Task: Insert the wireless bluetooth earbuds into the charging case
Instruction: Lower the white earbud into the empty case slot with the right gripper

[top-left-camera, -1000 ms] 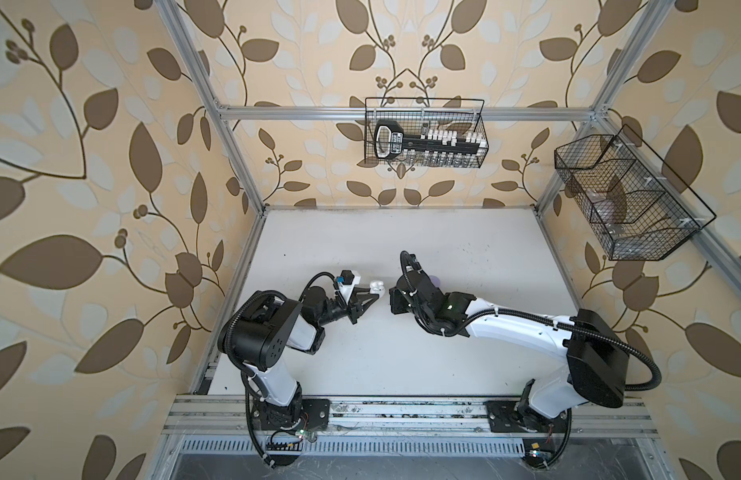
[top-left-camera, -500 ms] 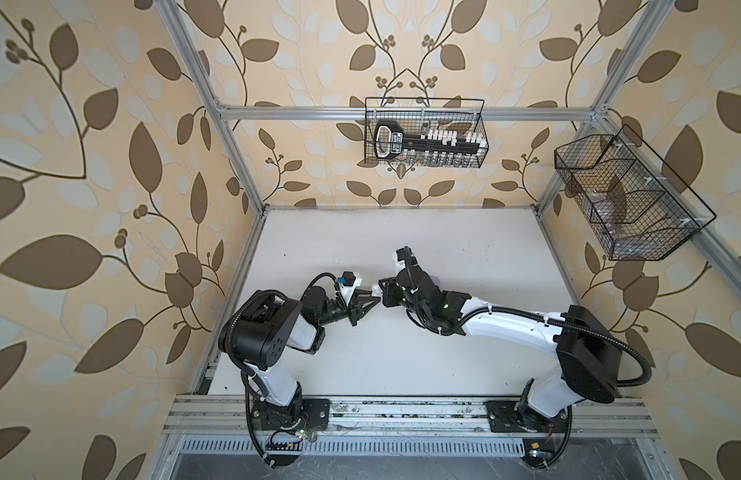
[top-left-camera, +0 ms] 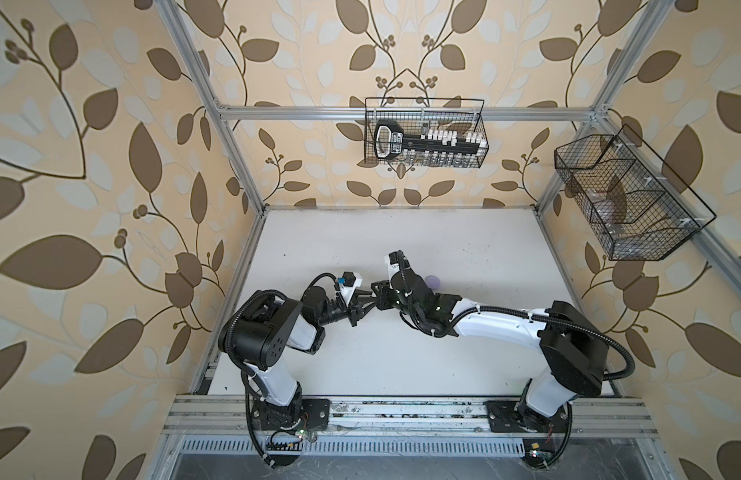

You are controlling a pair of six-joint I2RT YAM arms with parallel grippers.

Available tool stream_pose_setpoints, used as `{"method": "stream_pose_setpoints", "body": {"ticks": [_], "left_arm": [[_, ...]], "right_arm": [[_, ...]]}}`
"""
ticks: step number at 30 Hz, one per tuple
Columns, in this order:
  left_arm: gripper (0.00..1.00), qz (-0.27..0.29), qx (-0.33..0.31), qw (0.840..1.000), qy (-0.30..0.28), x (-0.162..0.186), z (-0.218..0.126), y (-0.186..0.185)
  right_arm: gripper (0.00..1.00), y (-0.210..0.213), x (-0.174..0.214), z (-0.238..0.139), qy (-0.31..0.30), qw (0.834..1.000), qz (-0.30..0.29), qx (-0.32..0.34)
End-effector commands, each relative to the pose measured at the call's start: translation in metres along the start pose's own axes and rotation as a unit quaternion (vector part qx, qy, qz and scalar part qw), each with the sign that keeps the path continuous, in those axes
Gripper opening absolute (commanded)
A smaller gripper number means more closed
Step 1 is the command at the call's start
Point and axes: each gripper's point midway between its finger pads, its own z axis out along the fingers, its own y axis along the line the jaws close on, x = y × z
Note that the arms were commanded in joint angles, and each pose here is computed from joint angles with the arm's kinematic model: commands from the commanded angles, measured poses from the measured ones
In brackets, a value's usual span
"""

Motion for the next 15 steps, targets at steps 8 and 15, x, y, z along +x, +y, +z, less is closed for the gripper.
{"method": "stream_pose_setpoints", "body": {"ticks": [8, 15], "left_arm": [[0.18, 0.03, 0.018, 0.999, -0.023, -0.017, 0.003, -0.006], [0.18, 0.03, 0.018, 0.999, -0.023, -0.016, 0.003, -0.006]], "right_arm": [[0.09, -0.008, 0.001, 0.004, -0.004, 1.0, 0.006, 0.003], [0.09, -0.014, 0.002, 0.005, -0.003, 1.0, 0.009, 0.008]]}}
